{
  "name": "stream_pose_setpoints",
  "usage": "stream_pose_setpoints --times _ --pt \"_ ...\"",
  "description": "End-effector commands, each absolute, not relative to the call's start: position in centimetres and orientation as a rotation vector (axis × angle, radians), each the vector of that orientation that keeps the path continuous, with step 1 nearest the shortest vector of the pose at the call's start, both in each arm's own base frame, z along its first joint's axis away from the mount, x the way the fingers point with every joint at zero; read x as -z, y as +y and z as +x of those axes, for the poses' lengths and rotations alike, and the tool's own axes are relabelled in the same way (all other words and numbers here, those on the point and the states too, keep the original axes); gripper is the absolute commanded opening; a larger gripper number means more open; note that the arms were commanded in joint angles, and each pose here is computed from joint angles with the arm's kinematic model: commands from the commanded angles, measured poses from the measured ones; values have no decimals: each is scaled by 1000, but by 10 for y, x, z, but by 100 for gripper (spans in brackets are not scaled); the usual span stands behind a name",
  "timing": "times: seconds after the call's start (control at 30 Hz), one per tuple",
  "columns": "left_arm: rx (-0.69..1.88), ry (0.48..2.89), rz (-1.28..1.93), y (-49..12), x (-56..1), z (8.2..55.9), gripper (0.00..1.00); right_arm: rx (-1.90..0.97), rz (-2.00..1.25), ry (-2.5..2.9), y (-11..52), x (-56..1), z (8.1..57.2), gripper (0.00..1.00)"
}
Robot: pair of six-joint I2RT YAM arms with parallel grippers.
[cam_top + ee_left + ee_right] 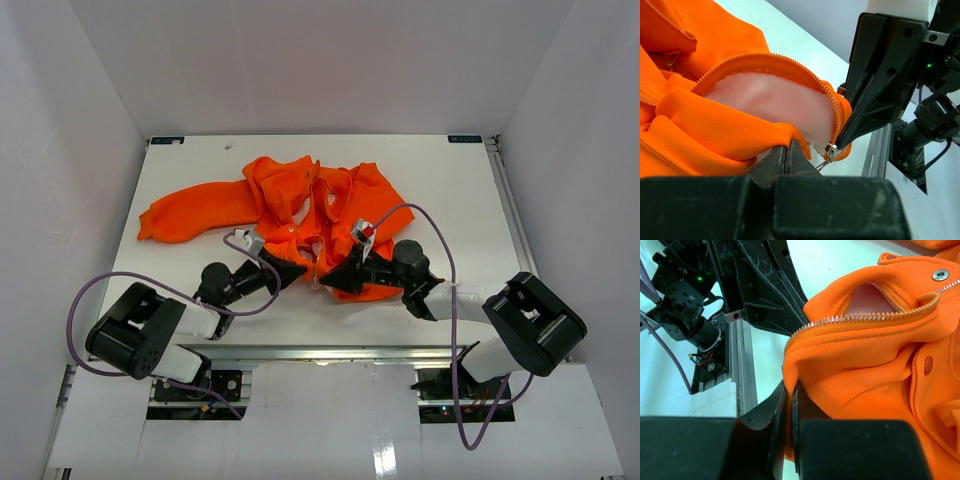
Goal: Zip up the jacket
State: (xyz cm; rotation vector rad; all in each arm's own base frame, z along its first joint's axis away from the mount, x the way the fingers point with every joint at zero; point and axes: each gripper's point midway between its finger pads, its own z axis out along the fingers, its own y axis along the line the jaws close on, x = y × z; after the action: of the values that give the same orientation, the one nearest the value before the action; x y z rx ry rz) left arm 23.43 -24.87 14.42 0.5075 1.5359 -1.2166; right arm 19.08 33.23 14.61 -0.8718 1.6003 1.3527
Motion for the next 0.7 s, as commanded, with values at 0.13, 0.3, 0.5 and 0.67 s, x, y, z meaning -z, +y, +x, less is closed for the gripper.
stream_pose_setpoints --times 0.13,0.3,0.5,0.67 --pt "1101 1144 432 -234 -222 233 0 -1379 -821 1505 340 -166 195 8" --pt "1065 1118 395 -229 -227 232 0 -1378 -802 1520 337 -162 194 8" --pt "1030 1068 371 -226 -240 232 0 -1374 -800 1538 338 -158 195 8" --pt "1005 1037 371 -226 -253 233 0 -1377 -807 1556 339 -153 195 8"
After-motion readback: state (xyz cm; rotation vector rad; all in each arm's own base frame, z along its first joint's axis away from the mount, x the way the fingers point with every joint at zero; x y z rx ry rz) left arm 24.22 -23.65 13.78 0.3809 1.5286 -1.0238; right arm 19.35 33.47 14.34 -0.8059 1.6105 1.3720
